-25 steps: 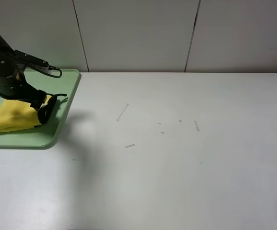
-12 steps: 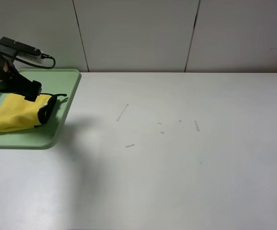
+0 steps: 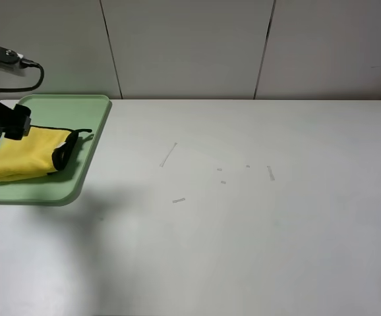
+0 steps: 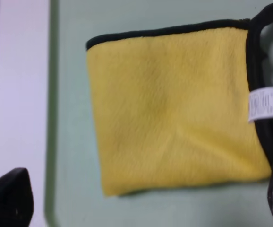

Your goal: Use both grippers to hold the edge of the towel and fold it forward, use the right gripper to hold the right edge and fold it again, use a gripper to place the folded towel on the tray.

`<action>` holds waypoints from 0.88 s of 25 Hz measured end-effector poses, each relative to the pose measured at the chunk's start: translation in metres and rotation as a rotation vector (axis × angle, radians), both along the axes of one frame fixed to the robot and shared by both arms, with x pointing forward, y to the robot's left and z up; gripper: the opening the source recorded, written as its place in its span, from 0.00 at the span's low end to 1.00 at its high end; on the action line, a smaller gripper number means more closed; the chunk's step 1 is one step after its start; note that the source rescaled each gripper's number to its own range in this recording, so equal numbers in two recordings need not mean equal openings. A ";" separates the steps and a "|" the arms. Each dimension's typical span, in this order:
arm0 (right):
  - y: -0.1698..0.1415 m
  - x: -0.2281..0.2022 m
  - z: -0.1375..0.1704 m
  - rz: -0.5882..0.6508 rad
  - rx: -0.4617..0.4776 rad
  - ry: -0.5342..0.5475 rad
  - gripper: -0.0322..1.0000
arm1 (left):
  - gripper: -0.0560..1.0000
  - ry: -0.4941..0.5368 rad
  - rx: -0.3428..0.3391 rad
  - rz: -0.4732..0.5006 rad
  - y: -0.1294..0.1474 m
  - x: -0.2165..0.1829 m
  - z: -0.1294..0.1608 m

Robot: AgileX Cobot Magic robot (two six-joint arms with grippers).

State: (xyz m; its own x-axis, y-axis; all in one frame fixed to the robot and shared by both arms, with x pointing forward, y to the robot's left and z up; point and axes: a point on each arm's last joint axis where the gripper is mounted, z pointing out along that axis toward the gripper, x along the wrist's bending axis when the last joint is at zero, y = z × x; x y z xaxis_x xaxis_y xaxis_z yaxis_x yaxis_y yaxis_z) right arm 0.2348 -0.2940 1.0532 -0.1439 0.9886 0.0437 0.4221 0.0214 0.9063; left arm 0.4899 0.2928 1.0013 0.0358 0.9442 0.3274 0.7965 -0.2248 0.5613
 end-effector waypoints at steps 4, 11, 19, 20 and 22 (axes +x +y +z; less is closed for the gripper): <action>0.000 0.000 0.000 0.000 0.000 0.000 1.00 | 1.00 -0.063 -0.021 0.019 0.005 -0.033 0.013; 0.000 0.000 0.000 0.000 0.000 0.000 1.00 | 1.00 -0.137 -0.178 0.178 0.013 -0.088 0.038; 0.000 0.000 0.000 0.000 0.000 0.000 1.00 | 1.00 -0.083 -0.363 0.319 0.015 -0.146 0.051; 0.000 0.000 0.000 0.000 0.000 0.000 1.00 | 1.00 -0.065 -0.371 0.314 0.014 -0.151 0.050; 0.000 0.000 0.000 0.000 0.000 0.000 1.00 | 1.00 -0.041 -0.367 0.272 0.013 -0.162 0.051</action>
